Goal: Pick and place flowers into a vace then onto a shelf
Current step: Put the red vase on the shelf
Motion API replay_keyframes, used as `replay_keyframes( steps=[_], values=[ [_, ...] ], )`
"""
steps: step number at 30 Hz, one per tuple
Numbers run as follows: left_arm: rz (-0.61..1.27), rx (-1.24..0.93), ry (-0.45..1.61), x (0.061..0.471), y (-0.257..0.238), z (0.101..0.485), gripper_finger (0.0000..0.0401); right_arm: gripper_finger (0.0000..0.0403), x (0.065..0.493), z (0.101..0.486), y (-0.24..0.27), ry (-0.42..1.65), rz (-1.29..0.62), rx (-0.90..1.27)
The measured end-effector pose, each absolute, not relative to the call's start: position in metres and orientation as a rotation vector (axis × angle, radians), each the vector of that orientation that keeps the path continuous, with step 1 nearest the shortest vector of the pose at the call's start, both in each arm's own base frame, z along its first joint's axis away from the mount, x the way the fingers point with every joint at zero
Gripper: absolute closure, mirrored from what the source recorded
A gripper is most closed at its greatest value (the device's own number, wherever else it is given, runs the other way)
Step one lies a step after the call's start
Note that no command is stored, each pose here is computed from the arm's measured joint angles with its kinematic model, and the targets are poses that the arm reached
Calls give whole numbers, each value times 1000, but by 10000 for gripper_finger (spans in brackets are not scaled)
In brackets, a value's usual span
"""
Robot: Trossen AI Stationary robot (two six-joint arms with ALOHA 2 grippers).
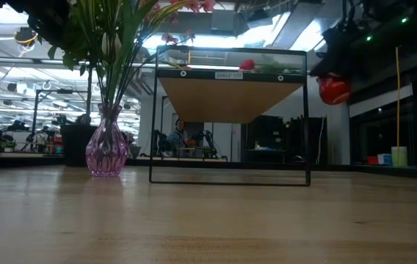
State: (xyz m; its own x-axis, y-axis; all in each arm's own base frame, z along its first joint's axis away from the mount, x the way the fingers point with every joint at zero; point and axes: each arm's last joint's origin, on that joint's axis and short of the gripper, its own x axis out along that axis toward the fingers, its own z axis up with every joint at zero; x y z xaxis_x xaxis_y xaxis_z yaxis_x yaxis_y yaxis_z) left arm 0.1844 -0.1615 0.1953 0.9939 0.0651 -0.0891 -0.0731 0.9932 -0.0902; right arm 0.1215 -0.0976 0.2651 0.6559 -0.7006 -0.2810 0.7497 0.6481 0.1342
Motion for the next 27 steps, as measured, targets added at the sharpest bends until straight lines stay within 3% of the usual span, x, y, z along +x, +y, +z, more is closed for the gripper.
replay_keyframes(
  steps=[27],
  values=[
    [69,-93,86,184,-161,195,395,257,119,282,-53,113,-556,156]
  ],
)
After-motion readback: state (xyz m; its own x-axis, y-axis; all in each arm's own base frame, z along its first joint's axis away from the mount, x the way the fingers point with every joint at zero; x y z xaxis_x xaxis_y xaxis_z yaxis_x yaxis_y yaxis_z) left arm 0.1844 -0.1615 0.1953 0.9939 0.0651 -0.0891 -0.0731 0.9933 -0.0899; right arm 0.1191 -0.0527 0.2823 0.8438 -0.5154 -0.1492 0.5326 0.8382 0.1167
